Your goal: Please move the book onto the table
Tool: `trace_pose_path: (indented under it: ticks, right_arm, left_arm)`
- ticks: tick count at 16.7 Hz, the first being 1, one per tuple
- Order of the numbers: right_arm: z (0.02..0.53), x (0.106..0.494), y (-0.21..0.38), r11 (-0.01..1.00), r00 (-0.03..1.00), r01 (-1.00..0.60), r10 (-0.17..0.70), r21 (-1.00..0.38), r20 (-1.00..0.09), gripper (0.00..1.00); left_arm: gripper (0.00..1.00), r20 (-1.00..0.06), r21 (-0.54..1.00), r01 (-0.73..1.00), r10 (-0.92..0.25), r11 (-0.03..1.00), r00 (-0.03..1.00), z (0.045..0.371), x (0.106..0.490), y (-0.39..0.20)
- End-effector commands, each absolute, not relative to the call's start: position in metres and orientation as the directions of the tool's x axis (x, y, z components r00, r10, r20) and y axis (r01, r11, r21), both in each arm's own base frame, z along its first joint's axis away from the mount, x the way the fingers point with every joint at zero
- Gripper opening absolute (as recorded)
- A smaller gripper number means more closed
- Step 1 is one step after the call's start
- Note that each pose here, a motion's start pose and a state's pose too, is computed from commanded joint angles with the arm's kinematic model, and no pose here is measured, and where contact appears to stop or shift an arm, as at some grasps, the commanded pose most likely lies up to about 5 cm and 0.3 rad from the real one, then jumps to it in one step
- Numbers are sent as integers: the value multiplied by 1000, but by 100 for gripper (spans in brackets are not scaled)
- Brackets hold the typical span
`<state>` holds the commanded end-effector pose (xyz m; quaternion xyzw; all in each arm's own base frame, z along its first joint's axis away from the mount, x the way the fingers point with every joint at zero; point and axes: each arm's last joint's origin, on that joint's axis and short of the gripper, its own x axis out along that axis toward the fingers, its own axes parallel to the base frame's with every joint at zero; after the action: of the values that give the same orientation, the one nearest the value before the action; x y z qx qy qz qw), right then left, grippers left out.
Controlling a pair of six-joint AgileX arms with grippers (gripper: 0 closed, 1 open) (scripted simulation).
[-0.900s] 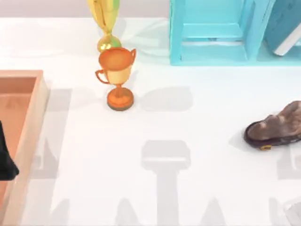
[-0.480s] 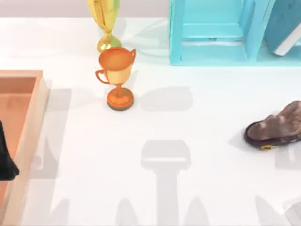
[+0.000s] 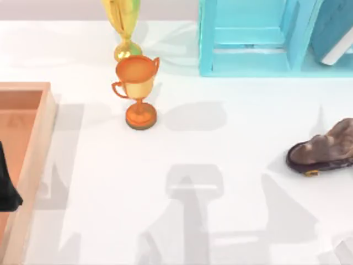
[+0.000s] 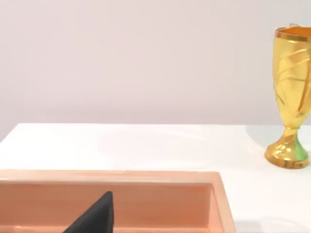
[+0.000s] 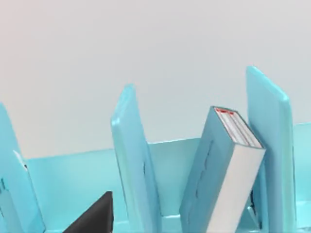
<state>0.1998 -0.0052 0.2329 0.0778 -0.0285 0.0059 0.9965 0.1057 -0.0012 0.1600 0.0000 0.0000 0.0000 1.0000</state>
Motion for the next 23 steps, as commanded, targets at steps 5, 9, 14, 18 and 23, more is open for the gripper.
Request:
trace_pose_path:
  ticks: [5, 9, 14, 18, 23]
  right_arm:
    - [202, 293, -9, 968, 999, -28, 23, 250, 22, 100]
    - [142, 347, -14, 948, 1000, -25, 30, 318, -8, 100]
    - [83, 372, -21, 927, 999, -17, 26, 374, -19, 100]
    - [71, 374, -23, 923, 999, -13, 23, 384, -22, 100]
    - [74, 376, -20, 924, 999, -15, 26, 383, -23, 100]
  left_arm:
    - [100, 0, 0, 0, 0, 1000, 1000, 160, 106, -1]
    - [100, 0, 0, 0, 0, 1000, 1000, 160, 106, -1]
    - [100, 0, 0, 0, 0, 1000, 1000, 160, 106, -1]
    - [100, 0, 0, 0, 0, 1000, 1000, 160, 106, -1]
    - [100, 0, 0, 0, 0, 1000, 1000, 160, 106, -1]
